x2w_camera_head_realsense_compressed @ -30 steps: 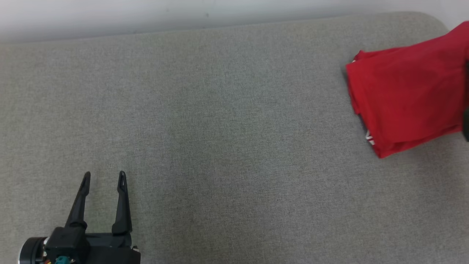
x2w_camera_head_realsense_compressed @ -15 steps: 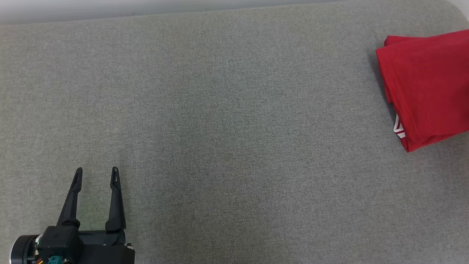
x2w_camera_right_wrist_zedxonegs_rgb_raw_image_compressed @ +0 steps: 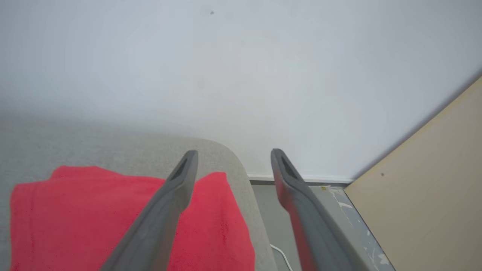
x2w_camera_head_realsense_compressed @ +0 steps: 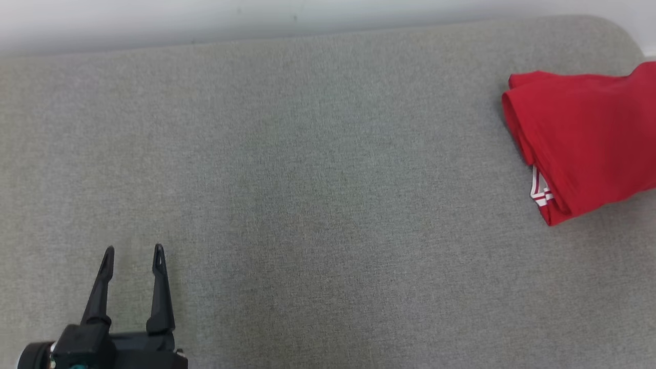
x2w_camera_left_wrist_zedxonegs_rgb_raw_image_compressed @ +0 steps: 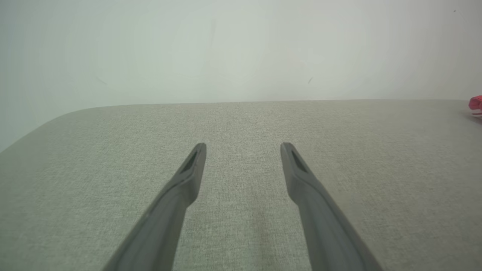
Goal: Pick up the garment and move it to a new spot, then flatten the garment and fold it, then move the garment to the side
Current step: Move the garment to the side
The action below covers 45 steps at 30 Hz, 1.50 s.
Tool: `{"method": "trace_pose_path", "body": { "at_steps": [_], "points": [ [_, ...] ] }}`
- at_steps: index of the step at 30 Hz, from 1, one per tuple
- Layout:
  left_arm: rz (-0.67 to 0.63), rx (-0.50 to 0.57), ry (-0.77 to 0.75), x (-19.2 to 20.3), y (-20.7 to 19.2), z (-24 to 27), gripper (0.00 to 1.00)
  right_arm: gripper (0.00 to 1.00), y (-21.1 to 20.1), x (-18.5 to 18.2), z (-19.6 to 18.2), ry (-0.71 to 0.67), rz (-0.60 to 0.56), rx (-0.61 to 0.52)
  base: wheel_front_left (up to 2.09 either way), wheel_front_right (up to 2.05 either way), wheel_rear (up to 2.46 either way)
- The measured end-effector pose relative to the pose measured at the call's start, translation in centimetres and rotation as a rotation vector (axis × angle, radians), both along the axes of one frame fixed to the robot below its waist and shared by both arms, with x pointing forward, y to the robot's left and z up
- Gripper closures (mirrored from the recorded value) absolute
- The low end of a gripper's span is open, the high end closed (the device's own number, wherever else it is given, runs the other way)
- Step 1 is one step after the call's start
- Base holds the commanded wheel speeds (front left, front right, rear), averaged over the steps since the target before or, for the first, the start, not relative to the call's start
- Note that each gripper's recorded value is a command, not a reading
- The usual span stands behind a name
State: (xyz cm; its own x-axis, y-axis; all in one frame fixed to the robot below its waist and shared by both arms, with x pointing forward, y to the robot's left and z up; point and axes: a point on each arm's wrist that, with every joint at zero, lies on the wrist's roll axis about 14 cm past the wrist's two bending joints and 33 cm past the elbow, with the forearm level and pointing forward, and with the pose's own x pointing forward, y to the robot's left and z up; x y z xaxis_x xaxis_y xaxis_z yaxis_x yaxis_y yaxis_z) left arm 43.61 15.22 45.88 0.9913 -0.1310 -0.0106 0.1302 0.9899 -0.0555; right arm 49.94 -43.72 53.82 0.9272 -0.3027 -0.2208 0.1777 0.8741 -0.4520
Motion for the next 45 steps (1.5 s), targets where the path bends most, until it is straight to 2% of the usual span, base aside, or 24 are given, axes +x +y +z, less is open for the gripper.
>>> {"method": "trace_pose_path", "body": {
  "at_steps": [4, 6, 10, 16, 20, 28, 36, 45],
  "points": [
    [0.016, -0.009, 0.002, -1.2, 0.3, 0.4, 0.00, 0.00, 3.9, 1.7, 4.3, -0.204, 0.091, 0.115, 0.00, 0.00, 0.00],
    [0.023, -0.018, -0.003, -1.7, 0.5, 0.8, 0.00, 0.00, 5.3, 1.1, 4.8, -0.258, 0.123, 0.161, 0.00, 0.00, 0.00],
    [0.033, -0.038, -0.021, -2.9, 0.6, 1.8, 0.00, 0.00, 8.7, -1.4, 4.7, -0.367, 0.180, 0.266, 0.00, 0.00, 0.00],
    [0.046, -0.045, -0.037, -4.3, 0.9, 2.6, 0.00, 0.00, 13.7, -4.9, 2.0, -0.423, 0.222, 0.376, 0.00, 0.00, 0.00],
    [0.067, -0.047, -0.049, -5.0, 1.4, 3.2, 0.00, 0.00, 17.2, -7.0, -0.4, -0.420, 0.235, 0.466, 0.00, 0.00, 0.00],
    [0.102, -0.032, -0.062, -6.8, 2.6, 3.7, 0.00, 0.00, 23.6, -10.9, -2.2, -0.402, 0.308, 0.536, 0.00, 0.00, 0.00],
    [0.145, -0.017, -0.061, -8.6, 3.9, 3.7, 0.00, 0.00, 26.5, -13.8, -3.9, -0.349, 0.340, 0.569, 0.00, 0.00, 0.00],
    [0.188, 0.023, -0.062, -9.8, 4.7, 3.7, 0.00, 0.00, 26.9, -15.4, -4.9, -0.320, 0.332, 0.578, 0.00, 0.00, 0.00]
  ]
}}
